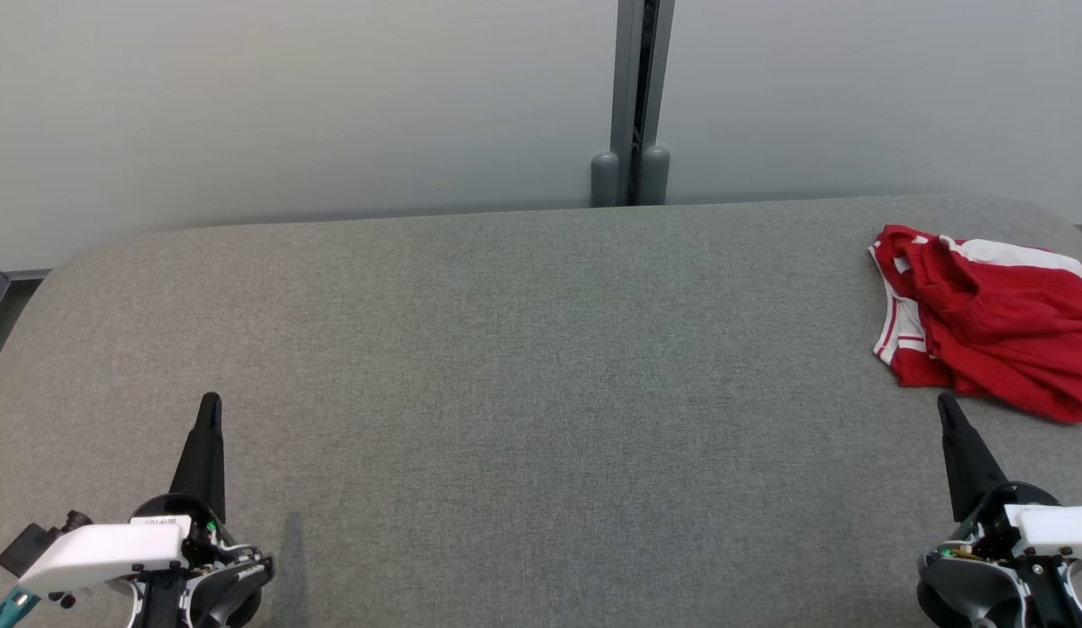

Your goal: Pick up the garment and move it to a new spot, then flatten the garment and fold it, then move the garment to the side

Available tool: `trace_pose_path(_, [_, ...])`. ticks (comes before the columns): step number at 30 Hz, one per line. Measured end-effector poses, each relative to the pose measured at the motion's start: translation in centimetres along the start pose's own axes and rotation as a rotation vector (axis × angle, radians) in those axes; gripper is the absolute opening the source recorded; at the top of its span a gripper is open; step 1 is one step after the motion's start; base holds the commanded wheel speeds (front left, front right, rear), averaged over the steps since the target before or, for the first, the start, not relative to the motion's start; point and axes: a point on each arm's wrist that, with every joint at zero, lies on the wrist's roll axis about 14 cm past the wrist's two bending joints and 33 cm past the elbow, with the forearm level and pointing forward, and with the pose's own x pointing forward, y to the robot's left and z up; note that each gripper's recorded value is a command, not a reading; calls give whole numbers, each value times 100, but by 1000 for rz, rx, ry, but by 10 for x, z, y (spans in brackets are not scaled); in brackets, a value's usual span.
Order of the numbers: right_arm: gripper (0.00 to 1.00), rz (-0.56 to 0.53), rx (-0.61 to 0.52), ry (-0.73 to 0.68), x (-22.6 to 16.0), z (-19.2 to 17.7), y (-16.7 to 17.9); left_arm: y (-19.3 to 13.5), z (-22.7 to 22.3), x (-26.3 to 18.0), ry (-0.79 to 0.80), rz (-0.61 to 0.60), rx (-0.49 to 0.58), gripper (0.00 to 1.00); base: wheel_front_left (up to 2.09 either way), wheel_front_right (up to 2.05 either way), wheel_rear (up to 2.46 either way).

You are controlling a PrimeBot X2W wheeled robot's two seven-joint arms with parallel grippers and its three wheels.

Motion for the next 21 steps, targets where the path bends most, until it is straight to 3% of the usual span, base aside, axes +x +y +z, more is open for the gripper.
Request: trace_pose_path(21, [0,0,0,0,0,0,0,0,0,0,0,0,0,0,0,0,0])
